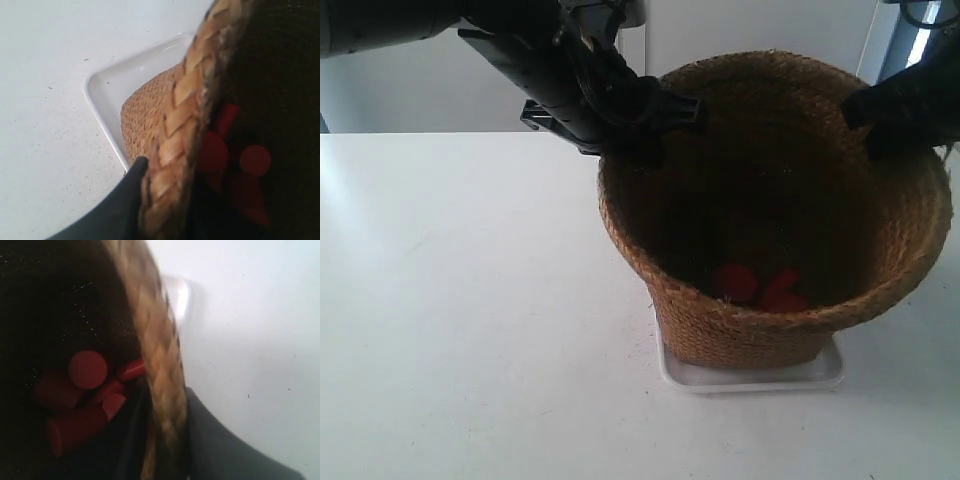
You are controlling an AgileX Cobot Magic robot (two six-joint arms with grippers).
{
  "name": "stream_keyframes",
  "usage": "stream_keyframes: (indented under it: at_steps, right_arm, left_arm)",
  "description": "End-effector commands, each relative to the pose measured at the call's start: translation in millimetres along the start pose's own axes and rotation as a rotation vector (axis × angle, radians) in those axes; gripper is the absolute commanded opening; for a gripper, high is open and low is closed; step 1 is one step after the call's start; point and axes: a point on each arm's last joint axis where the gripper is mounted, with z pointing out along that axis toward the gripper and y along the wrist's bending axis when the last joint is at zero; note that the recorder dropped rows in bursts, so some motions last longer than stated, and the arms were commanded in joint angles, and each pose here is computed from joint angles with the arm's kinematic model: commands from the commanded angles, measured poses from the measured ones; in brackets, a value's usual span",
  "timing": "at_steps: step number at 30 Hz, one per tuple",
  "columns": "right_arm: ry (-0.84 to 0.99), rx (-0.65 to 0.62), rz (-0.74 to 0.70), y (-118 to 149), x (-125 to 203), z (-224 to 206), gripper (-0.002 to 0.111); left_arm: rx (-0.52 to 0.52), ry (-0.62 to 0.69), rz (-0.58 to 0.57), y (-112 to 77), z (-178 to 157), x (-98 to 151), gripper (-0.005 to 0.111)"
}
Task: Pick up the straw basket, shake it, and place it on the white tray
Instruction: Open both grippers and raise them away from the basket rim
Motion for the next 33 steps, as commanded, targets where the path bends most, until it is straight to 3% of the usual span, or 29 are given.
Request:
stream_keyframes:
  at_steps: [1,3,7,13,17,20,22,26,31,33]
  right_arm:
    - [-0.019,-0.010,-0.012,0.1,-2.0,-2.4,0.043]
    - [-0.024,-0.009,-0.012,0.0,-2.4,-2.4,0.052]
    - [-0.055,0.004,-0.015,-1.2,-5.3,-2.5,0.057]
    - [-0.123,0.018,-0.019,0.2,-8.5,-18.1,0.057]
    - [-0.235,0.037,-0.030,4.3,-7.3,-47.1,0.057]
    - [-0.295,0.045,-0.041,7.9,-3.1,-67.4,0.056]
    - [-0.336,0.052,-0.047,10.5,3.6,-79.9,0.049]
    - [-0.395,0.065,-0.053,14.8,24.3,-93.3,0.032]
    - [-0.466,0.083,-0.051,17.9,46.1,-99.9,0.027]
    - [-0.465,0.085,-0.051,18.3,51.6,-98.9,0.027]
  left_arm:
    - [0.007,0.010,0.015,-2.9,-5.1,-0.1,0.047]
    - [0.007,0.012,0.015,-2.8,-5.1,0.1,0.061]
    - [0.000,0.018,0.029,-2.3,-6.0,0.5,0.075]
    - [-0.033,-0.013,0.066,-0.5,-31.3,-2.1,0.075]
    - [-0.098,-0.049,0.128,1.8,-67.1,-2.5,0.075]
    - [-0.121,0.006,0.168,2.7,-87.1,5.3,0.075]
    - [-0.142,0.079,0.196,4.7,-98.6,14.1,0.074]
    - [-0.148,0.074,0.252,6.5,-120.9,26.2,0.057]
    - [-0.181,0.053,0.283,11.6,-137.8,38.5,0.035]
    - [-0.186,0.042,0.291,13.0,-140.9,42.5,0.021]
